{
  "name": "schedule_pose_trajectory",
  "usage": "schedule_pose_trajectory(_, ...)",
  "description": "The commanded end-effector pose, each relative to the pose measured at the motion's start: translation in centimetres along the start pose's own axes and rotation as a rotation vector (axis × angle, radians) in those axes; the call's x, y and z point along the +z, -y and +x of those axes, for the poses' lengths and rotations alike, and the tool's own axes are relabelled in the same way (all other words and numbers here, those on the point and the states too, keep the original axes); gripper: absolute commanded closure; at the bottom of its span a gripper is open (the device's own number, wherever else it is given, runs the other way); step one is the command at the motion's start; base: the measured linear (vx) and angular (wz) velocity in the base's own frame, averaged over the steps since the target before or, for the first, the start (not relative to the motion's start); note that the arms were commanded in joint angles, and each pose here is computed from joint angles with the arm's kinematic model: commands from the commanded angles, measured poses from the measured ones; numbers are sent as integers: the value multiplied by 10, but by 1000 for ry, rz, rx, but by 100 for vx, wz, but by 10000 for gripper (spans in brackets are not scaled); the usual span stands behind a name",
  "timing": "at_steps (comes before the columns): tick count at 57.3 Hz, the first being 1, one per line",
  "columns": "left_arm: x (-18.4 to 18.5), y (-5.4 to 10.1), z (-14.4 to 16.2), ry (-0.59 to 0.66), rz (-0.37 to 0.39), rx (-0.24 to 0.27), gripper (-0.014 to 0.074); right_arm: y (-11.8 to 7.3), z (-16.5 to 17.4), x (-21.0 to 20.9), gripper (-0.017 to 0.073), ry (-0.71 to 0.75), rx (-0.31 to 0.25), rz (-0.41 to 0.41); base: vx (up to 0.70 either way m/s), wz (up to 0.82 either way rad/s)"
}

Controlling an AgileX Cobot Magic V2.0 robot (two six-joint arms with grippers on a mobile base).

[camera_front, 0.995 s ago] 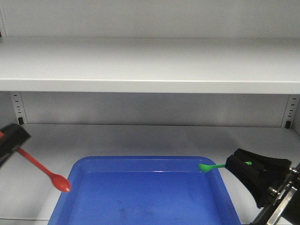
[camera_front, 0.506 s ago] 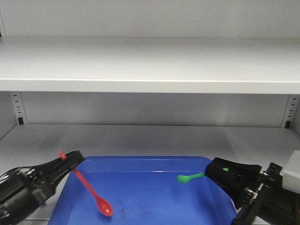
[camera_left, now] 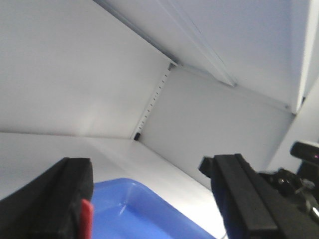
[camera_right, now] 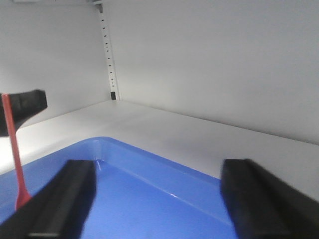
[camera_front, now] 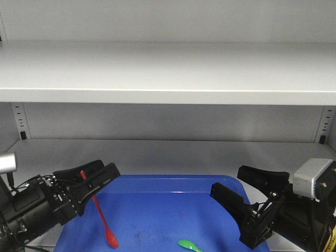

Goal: Sort red and green spoons into left cabinet

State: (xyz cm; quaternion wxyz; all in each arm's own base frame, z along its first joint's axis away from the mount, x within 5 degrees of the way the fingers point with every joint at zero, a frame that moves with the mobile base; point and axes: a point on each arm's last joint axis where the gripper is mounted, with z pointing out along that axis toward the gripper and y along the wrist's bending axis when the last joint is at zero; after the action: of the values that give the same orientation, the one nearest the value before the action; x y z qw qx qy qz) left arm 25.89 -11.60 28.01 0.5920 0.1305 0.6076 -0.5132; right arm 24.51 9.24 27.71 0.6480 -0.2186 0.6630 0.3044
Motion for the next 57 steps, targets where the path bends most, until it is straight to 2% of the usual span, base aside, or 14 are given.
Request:
schedule_pose_trajectory(1, 3, 12, -18, 91, 70, 36, -15, -3, -22, 0, -85, 120, 2, -25, 0, 0)
schedule_pose_trajectory(7, 3, 12, -18, 92, 61, 126, 2, -3, -22, 0, -81, 120, 2, -25, 0, 0)
schedule_pose_trajectory(16, 3, 12, -17, 93, 58, 338, 18, -3, -22, 0, -47, 120, 2, -25, 0, 0)
schedule_pose_trajectory(18, 3, 12, -17, 94, 56, 399, 18, -3, -22, 0, -36, 120, 2, -25, 0, 0)
schedule_pose_trajectory(21, 3, 12, -17, 95, 53, 446, 18, -3, -22, 0, -25, 120, 2, -25, 0, 0)
schedule_pose_trajectory(23, 3, 12, -17, 97, 53, 459, 18, -3, -22, 0, -19, 120, 2, -25, 0, 0)
schedule_pose_trajectory(32, 3, 14, -18, 119, 69, 466, 18, -3, -22, 0, -13, 120, 2, -25, 0, 0)
schedule_pose_trajectory(37, 2, 16, -24, 180, 72, 448, 18, -3, -22, 0, -13, 120, 2, -25, 0, 0)
schedule_pose_trajectory(44, 0, 21, -30, 262, 117, 425, 18, -3, -21, 0, -13, 119, 1, -25, 0, 0)
schedule_pose_trajectory(54, 0, 24, -28, 233, 163, 306, 18, -3, -21, 0, -13, 117, 2, -24, 0, 0)
schedule_pose_trajectory(57, 0, 24, -27, 222, 170, 291, 18, -3, -21, 0, -13, 117, 2, -24, 0, 0)
